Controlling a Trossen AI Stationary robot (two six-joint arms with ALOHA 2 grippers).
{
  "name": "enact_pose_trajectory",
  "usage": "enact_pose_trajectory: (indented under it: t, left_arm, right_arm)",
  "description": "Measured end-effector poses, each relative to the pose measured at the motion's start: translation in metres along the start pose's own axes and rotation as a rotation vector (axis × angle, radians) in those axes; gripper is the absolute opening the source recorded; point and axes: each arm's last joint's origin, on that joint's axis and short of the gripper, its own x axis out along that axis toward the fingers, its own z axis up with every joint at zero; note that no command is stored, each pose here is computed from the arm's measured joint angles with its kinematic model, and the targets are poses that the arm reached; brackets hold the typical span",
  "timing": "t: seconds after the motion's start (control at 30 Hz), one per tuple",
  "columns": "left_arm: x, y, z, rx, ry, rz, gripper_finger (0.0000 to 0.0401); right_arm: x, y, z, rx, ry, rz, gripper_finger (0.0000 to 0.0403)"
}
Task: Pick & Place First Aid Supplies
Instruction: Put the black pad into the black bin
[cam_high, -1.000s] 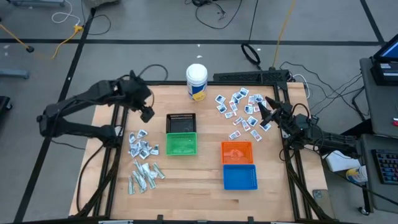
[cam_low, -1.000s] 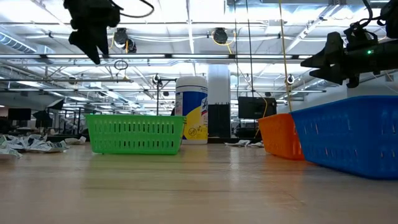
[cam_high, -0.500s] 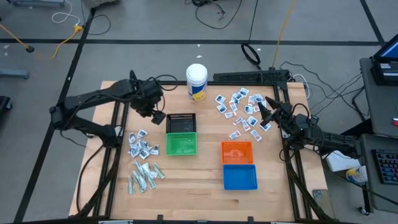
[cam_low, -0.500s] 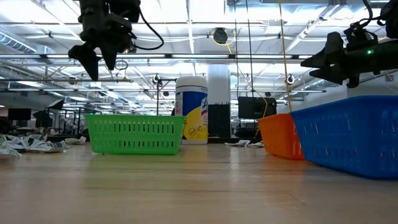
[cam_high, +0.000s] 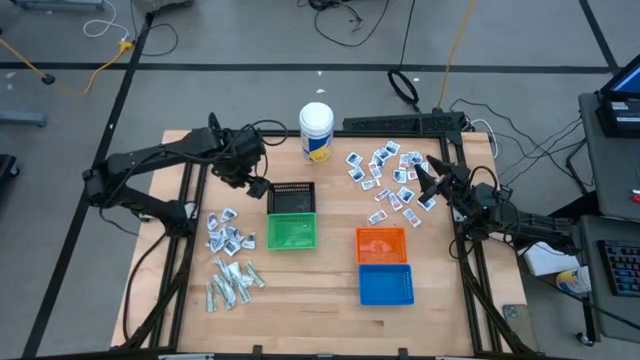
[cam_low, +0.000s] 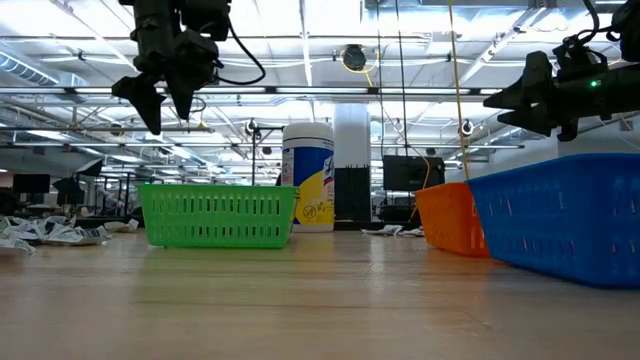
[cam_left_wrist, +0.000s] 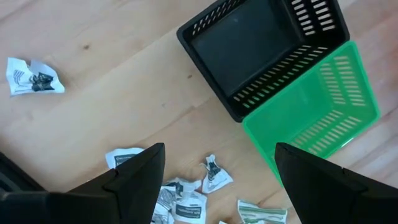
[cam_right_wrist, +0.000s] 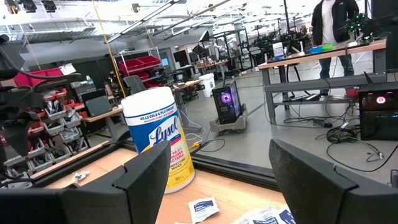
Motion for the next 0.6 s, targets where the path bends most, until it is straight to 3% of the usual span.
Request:
enact_pose_trajectory:
  t: [0.27, 0.6]
  left_arm:
    - [-0.001, 0.01, 0.004, -0.068, -0.022, 0.058, 0.0306]
    - [-0.012, 0.057, 0.014, -0.247, 0.036, 0.133, 0.0305]
  right_arm:
    - [0.0, 0.0, 0.0, -0.001, 0.0, 0.0, 0.0267]
    - [0.0, 0.0, 0.0, 0.0, 0.0, 0.0, 0.0267]
